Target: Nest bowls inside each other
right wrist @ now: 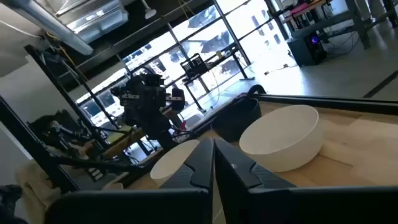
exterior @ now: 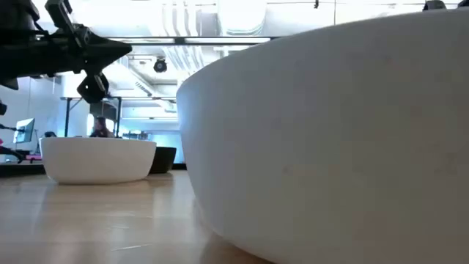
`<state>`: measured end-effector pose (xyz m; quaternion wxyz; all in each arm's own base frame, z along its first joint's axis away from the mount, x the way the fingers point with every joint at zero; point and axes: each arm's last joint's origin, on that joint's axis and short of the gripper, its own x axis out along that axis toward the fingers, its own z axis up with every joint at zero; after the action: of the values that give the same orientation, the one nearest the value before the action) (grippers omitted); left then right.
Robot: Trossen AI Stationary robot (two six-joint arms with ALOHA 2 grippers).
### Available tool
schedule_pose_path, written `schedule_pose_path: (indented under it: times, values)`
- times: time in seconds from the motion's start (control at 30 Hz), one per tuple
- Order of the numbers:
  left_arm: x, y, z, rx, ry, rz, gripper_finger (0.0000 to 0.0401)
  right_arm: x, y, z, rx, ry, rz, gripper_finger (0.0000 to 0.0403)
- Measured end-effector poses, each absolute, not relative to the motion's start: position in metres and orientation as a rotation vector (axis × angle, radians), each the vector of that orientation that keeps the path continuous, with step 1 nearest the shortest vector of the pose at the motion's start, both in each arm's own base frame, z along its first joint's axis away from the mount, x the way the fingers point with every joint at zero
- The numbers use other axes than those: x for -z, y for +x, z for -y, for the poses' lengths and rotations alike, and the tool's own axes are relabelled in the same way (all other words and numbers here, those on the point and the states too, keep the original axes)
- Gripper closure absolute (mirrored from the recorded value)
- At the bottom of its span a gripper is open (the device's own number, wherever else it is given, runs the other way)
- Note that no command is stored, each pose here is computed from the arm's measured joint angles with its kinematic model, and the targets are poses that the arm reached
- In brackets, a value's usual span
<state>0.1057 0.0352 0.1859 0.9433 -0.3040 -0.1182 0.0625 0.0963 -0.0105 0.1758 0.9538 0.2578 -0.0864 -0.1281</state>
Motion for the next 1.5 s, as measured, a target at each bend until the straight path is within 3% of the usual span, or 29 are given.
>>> schedule_pose_path:
  times: [0.5, 0.7, 0.93, 1.27, 1.5]
  values:
    - [-0.187, 0.105, -0.036, -0.153, -0.618, 0.266, 0.0401, -0.179, 0.096, 0.010, 0.247, 0.577, 0.215, 0.0394]
    - [-0.210, 0.097, -0.037, -0.207, -0.576, 0.557, 0.0401, -0.205, 0.088, 0.010, 0.141, 0.688, 0.504, 0.0394]
    - [-0.234, 0.083, -0.035, -0.211, -0.496, 0.829, 0.0401, -0.233, 0.070, 0.010, 0.088, 0.551, 0.824, 0.0394]
    - [-0.303, 0.084, -0.032, -0.087, -0.400, 0.904, 0.0401, -0.270, 0.050, 0.011, 0.102, 0.541, 1.022, 0.0394]
    - [-0.357, 0.107, -0.040, -0.097, -0.273, 0.888, 0.0401, -0.327, 0.051, 0.011, 0.231, 0.296, 1.018, 0.0394]
